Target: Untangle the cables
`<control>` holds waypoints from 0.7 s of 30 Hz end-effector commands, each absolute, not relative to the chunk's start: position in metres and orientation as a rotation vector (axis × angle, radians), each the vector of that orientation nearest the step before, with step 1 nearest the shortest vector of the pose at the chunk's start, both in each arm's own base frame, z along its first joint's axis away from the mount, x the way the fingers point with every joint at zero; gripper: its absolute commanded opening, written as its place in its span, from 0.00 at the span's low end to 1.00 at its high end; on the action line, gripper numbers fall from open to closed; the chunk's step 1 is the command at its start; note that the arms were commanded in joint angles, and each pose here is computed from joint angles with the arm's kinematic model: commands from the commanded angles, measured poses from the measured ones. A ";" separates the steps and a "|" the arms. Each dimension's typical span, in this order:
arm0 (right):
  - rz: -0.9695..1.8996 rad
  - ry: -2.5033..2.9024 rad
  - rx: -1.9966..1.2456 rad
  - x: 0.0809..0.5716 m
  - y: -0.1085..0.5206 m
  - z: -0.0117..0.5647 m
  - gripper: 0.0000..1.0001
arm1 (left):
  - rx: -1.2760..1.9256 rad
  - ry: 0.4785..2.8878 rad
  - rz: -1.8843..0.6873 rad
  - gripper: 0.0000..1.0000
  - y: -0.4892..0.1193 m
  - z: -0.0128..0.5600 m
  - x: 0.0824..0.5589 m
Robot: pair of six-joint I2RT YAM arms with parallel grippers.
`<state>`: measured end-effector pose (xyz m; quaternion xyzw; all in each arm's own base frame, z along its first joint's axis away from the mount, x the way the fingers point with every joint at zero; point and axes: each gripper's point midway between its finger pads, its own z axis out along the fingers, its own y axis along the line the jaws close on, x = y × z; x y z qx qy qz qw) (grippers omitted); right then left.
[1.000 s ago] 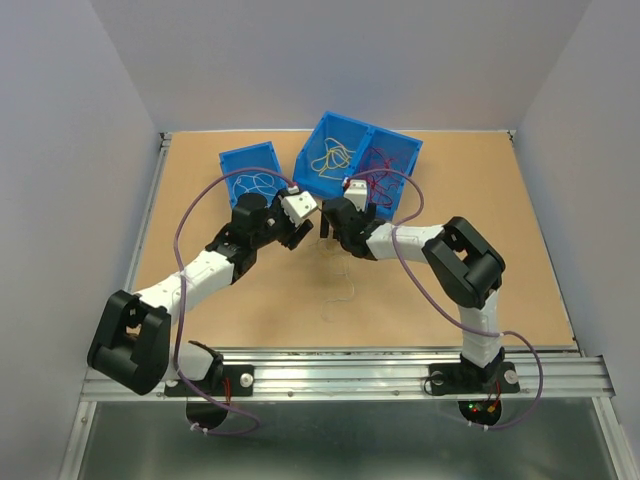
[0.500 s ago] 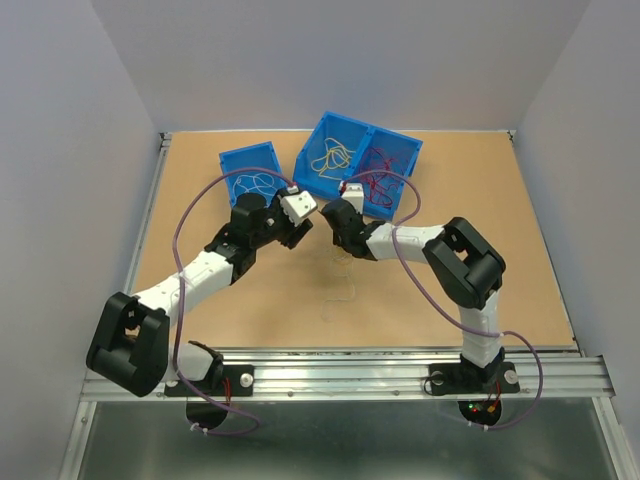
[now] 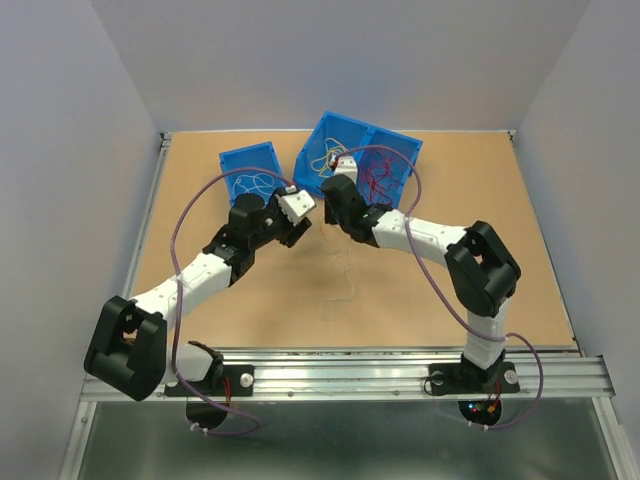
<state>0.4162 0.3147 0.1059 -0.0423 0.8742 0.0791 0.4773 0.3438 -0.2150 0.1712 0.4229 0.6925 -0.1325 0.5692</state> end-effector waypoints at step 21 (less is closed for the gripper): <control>0.390 1.655 0.087 0.537 0.325 0.327 0.01 | 0.653 1.402 -0.238 0.66 -0.156 0.254 0.351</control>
